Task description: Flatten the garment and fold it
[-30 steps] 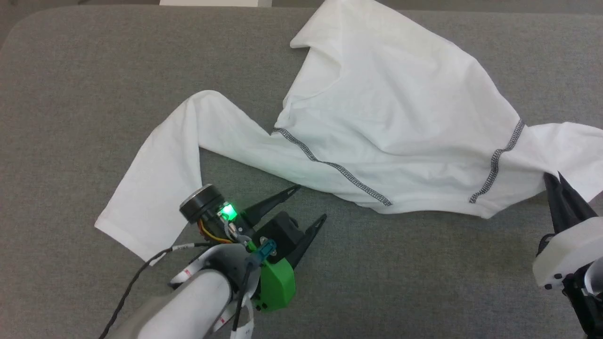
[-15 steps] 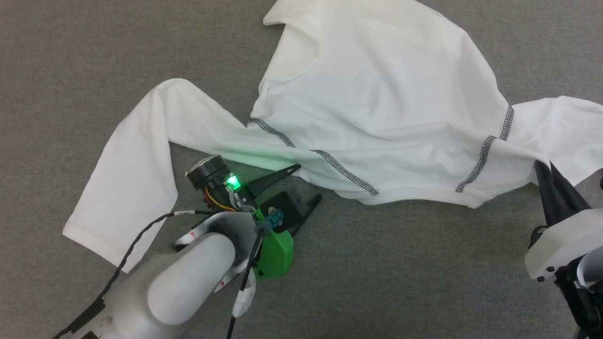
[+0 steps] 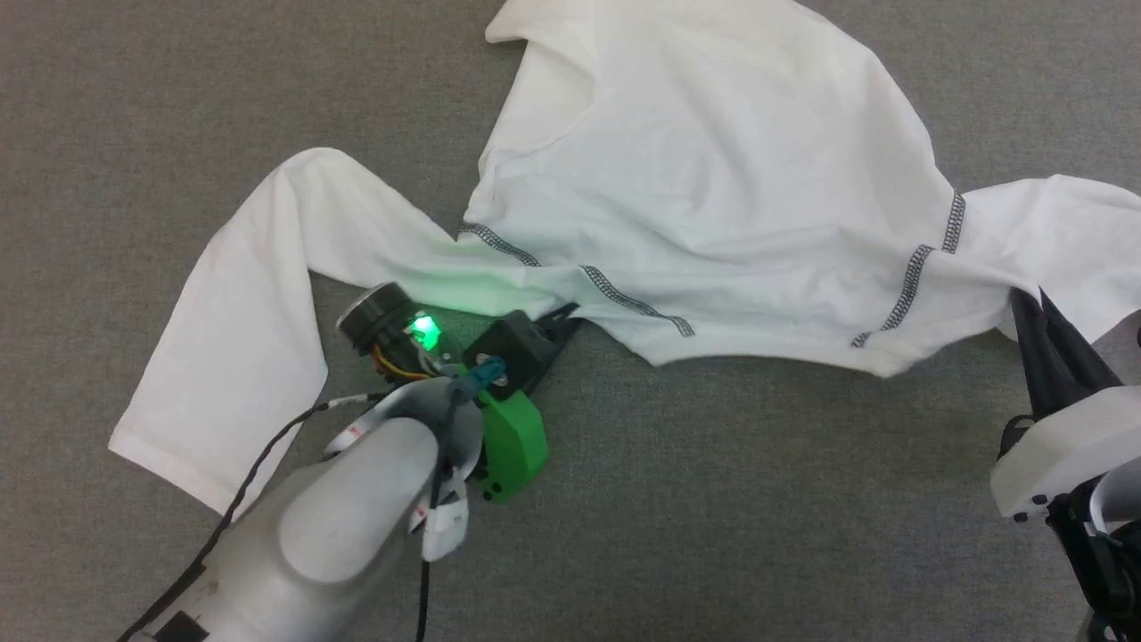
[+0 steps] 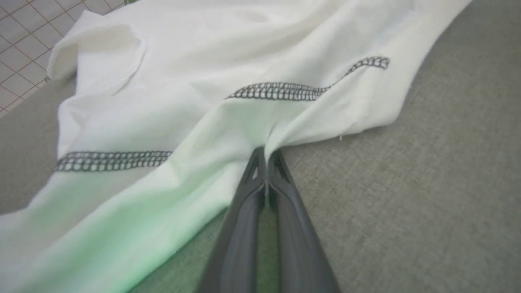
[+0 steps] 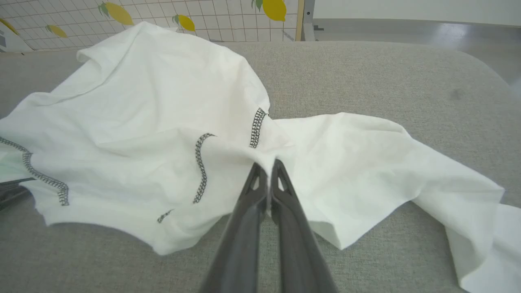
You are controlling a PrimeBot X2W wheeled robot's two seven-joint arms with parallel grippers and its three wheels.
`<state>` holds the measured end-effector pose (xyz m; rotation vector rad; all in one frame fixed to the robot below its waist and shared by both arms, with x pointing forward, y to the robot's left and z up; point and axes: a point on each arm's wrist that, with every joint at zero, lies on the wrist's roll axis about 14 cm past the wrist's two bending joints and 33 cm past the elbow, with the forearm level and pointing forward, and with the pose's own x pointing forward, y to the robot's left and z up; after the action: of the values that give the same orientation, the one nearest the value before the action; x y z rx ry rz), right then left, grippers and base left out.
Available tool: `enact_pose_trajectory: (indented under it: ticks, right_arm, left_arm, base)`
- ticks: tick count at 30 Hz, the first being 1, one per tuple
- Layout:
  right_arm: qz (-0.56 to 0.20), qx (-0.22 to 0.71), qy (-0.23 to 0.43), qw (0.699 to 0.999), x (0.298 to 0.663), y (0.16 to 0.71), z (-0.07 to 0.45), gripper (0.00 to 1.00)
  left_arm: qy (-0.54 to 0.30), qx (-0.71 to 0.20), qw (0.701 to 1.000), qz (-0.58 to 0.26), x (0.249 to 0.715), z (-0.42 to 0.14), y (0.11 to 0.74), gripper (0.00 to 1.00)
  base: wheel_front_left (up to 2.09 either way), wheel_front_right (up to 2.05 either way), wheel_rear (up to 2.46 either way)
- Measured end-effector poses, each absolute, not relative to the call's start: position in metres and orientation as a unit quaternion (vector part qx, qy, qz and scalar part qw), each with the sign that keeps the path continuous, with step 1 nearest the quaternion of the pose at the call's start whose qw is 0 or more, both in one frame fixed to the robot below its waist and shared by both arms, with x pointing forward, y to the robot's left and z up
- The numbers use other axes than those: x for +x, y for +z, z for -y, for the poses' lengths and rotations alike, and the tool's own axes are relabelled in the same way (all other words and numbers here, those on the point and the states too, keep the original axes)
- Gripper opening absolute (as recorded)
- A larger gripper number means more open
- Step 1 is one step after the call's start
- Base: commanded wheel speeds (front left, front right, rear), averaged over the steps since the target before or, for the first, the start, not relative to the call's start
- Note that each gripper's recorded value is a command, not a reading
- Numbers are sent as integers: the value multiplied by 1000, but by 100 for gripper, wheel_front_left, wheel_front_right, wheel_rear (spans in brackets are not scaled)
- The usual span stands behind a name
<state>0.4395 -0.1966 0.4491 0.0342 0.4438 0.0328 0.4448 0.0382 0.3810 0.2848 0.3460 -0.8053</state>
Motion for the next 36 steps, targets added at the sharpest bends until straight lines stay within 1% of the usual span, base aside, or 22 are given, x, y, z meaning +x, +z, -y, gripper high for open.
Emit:
enact_pose_trajectory:
  ticks: [3, 6, 10, 14, 20, 21, 24, 29, 33, 36]
  right_arm:
    - [-199, 17, 15, 980, 440, 461, 198, 0]
    - [-168, 18, 15, 986, 441, 480, 197, 0]
    - [-111, 20, 22, 993, 446, 515, 193, 0]
    - [-27, 20, 38, 999, 450, 570, 183, 0]
    - [101, -3, 62, 993, 449, 661, 172, 0]
    - [160, -19, 72, 984, 443, 706, 167, 0]
    - [209, -35, 83, 974, 435, 745, 161, 0]
    - [259, -62, 95, 959, 421, 791, 152, 0]
    - [280, -78, 102, 951, 411, 816, 147, 0]
    - [280, -80, 110, 950, 408, 825, 144, 0]
  left_arm:
    - [-342, 94, 922, -155, 450, -55, 393, 0]
    - [-302, 36, 946, -110, 456, -64, 426, 0]
    - [-276, 8, 960, -35, 465, -73, 481, 0]
    - [-248, 0, 967, 51, 468, -87, 553, 0]
    - [-225, 3, 962, 155, 454, -97, 653, 0]
    - [-225, 5, 953, 202, 445, -97, 701, 0]
    - [-227, 15, 942, 245, 432, -96, 746, 0]
    - [-233, 28, 927, 291, 412, -89, 797, 0]
    - [-241, 35, 923, 298, 402, -83, 820, 0]
    - [-251, 33, 922, 294, 397, -79, 830, 0]
  base:
    - [0, 0, 0]
    - [0, 0, 0]
    - [0, 0, 0]
    - [0, 0, 0]
    - [0, 0, 0]
    - [0, 0, 0]
    - [0, 0, 0]
    - [0, 0, 0]
    - [0, 0, 0]
    - [0, 0, 0]
